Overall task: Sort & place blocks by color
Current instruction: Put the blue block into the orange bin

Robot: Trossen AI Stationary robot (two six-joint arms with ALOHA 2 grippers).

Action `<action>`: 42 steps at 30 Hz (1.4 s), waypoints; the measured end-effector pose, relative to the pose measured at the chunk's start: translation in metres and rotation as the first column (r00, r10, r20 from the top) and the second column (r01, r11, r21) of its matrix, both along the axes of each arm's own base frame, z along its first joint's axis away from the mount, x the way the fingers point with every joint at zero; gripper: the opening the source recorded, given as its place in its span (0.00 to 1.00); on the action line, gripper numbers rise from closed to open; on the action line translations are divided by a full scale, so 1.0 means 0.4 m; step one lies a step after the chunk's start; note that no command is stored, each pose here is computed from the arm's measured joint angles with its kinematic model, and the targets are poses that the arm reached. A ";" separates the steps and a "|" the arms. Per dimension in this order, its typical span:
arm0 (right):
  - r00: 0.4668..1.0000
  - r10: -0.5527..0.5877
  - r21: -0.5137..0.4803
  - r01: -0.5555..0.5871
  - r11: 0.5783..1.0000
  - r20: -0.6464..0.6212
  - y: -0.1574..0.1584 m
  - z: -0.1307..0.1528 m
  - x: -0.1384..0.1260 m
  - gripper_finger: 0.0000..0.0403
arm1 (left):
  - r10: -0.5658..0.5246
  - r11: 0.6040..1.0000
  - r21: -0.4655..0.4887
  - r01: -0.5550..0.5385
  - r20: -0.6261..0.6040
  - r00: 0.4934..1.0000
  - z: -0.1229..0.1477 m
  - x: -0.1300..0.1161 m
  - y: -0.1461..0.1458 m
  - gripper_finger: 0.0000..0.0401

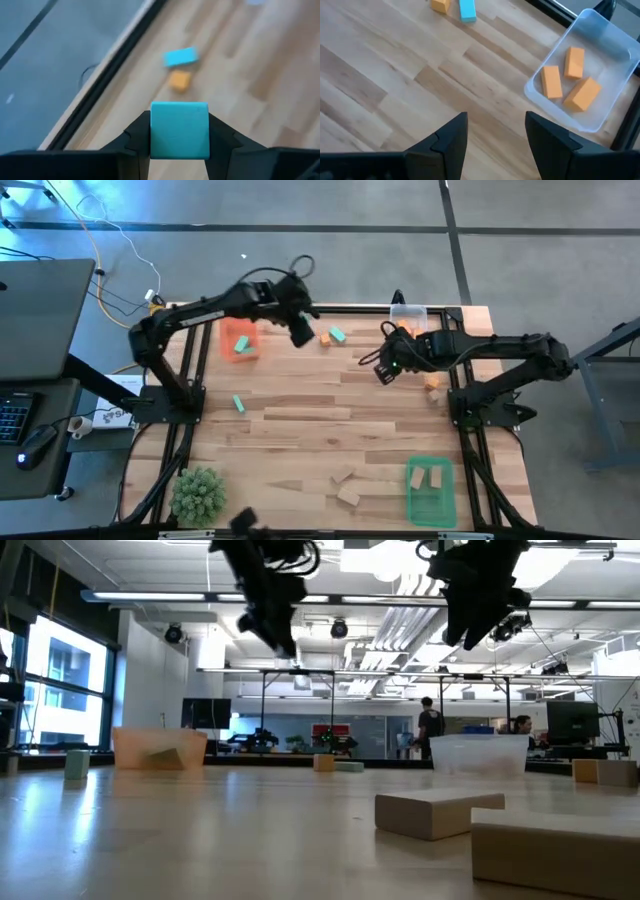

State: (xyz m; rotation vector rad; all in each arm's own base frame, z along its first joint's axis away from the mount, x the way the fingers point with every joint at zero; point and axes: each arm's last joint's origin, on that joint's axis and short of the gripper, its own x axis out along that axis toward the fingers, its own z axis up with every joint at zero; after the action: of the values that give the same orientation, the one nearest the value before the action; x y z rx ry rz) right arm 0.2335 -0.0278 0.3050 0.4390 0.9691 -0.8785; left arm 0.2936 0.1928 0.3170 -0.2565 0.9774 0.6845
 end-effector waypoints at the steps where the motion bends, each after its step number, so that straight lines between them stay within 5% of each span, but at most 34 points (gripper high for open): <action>1: 1.000 0.007 0.000 -0.007 1.000 -0.003 -0.007 0.000 0.000 0.46 | 0.045 0.999 -0.003 -0.045 -0.008 0.999 -0.001 -0.021 0.003 0.26; 10: 0.996 0.084 -0.018 -0.084 0.996 0.006 -0.066 0.007 0.009 0.46 | 0.383 0.919 -0.063 -0.388 -0.086 0.920 -0.063 -0.176 0.005 0.26; 17: 0.990 0.125 -0.015 -0.125 0.992 0.058 -0.102 0.013 0.018 0.46 | 0.487 0.846 -0.155 -0.509 -0.160 0.858 -0.136 -0.202 -0.030 0.26; 24: 0.989 0.139 -0.011 -0.138 0.990 0.057 -0.111 0.014 0.017 0.46 | 0.600 0.762 -0.118 -0.637 -0.243 0.762 -0.220 -0.222 -0.066 0.26; 35: 0.986 0.161 -0.018 -0.160 0.987 0.047 -0.111 0.014 0.017 0.46 | 0.677 0.684 -0.080 -0.726 -0.303 0.671 -0.314 -0.280 -0.065 0.26; 42: 0.984 0.169 -0.004 -0.169 0.986 0.053 -0.109 0.013 0.018 0.46 | 0.677 0.681 -0.079 -0.728 -0.311 0.667 -0.320 -0.291 -0.056 0.39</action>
State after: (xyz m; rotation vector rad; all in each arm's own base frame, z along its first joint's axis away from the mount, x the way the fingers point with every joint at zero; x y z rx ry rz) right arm 0.2406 -0.0716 0.3103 0.3729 0.9431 -0.7102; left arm 0.1773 0.1703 0.1891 -0.7726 1.2021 1.3727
